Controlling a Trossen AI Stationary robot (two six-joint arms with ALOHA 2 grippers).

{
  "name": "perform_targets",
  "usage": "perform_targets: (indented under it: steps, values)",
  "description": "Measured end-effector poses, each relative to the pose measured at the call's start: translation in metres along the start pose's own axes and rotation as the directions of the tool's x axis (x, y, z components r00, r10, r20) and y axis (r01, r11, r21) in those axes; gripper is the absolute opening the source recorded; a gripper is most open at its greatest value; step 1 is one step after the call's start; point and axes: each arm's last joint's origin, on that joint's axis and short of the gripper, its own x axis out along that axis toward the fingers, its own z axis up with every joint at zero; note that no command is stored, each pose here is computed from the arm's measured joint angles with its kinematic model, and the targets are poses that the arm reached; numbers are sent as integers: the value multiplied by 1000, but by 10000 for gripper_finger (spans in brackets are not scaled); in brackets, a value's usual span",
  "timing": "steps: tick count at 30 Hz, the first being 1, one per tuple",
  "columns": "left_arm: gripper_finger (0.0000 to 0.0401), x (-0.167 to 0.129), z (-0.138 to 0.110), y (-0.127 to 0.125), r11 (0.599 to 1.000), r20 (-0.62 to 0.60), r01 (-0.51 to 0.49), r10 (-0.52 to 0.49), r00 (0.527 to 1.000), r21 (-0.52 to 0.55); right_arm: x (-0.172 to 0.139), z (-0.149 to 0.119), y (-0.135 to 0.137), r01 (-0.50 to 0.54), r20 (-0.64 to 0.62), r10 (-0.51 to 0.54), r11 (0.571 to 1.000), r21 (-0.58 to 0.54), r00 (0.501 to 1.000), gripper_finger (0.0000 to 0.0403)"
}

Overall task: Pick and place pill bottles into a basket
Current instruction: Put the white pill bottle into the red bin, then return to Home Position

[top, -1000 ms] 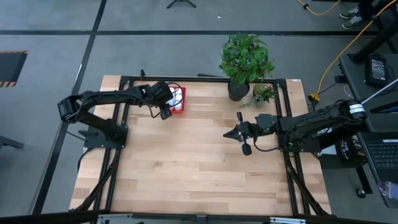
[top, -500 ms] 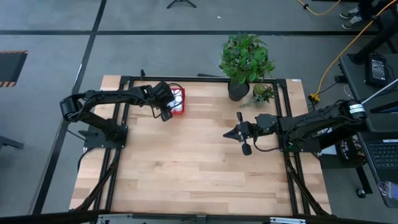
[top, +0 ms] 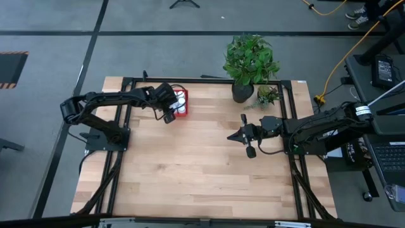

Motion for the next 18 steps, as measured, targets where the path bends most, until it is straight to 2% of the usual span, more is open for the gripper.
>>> perform_targets:
  steps: [5, 11, 18]
  values:
    - [184, -13, 1, 0, 1000, 38, -2, 2, 999, -12, 0, 0, 0, -1, -1, 1, 1000, 0, 1000, 10]
    - [175, -45, 3, -4, 999, 171, 50, -46, 984, -17, 0, 0, 0, -1, -3, 1, 1000, -13, 1000, 10]
    - [111, -98, -7, -23, 992, 336, 99, -118, 934, 74, 0, -2, 0, -1, -20, 1, 1000, -21, 1000, 10]
